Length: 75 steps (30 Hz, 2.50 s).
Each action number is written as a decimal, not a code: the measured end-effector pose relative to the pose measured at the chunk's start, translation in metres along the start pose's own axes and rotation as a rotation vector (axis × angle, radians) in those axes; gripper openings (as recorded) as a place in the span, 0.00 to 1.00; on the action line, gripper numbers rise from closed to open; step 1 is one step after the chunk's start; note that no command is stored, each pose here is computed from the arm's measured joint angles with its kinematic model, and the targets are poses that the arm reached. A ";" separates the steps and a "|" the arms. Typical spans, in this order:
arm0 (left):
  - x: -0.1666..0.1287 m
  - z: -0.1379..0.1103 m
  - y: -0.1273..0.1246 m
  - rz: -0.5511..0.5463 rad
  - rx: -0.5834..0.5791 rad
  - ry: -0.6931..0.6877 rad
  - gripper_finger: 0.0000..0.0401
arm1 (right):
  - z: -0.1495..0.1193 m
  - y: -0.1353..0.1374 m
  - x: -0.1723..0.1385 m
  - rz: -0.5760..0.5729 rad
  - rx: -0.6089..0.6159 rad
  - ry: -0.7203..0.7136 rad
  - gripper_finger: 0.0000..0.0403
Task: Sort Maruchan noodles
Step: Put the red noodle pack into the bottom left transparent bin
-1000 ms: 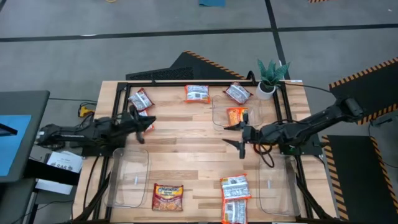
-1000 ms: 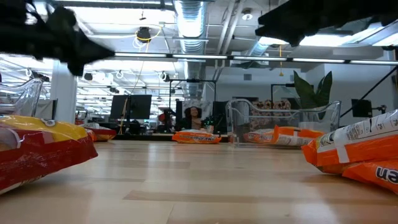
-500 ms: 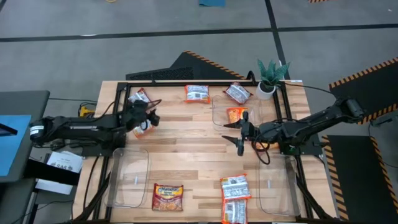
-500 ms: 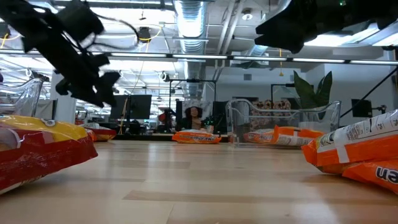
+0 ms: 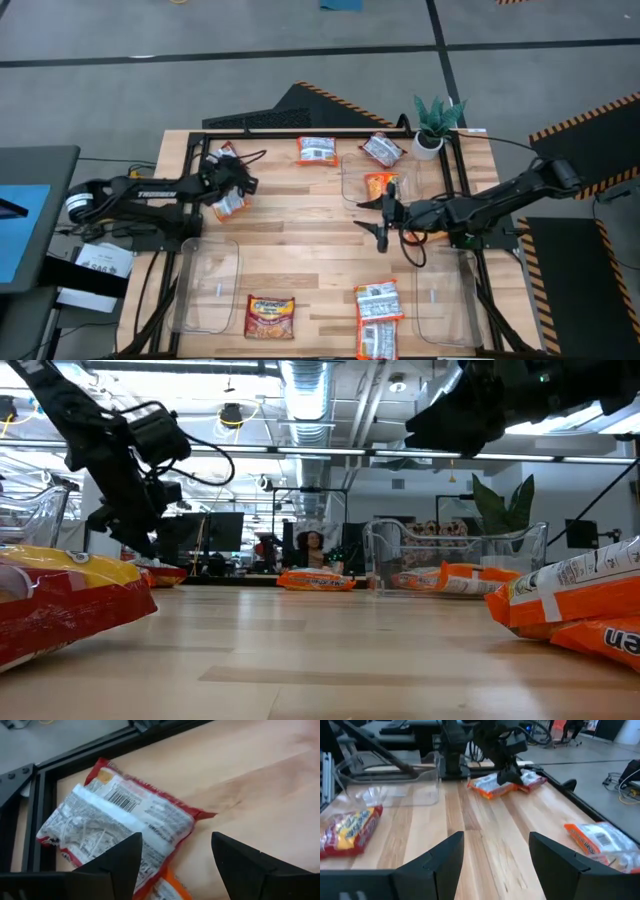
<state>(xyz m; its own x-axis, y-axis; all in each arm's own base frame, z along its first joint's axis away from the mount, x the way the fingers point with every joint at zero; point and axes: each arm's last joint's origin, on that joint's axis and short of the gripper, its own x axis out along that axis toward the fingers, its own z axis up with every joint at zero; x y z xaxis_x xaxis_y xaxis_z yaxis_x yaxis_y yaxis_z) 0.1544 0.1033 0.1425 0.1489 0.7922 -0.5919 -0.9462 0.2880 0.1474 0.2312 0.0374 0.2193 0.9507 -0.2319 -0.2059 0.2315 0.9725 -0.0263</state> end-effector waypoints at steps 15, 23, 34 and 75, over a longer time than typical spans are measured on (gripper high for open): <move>0.034 -0.017 -0.002 0.146 0.116 0.082 0.45 | 0.000 0.001 0.002 0.000 0.003 -0.009 0.62; 0.033 -0.017 -0.005 0.119 0.196 0.089 0.02 | 0.000 0.001 0.002 0.000 0.003 -0.009 0.62; -0.027 0.014 -0.013 -0.141 0.181 -0.084 0.00 | 0.000 0.001 0.002 0.000 0.003 -0.008 0.62; 0.022 0.045 -0.053 -0.036 0.672 0.286 0.60 | -0.001 -0.004 0.004 -0.021 0.009 0.004 0.62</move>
<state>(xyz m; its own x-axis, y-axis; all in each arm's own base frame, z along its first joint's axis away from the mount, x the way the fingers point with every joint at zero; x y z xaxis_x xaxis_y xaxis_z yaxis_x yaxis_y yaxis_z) 0.2211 0.1296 0.1577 0.0091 0.6311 -0.7756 -0.5478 0.6521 0.5242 0.2336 0.0330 0.2173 0.9448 -0.2520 -0.2092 0.2531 0.9672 -0.0219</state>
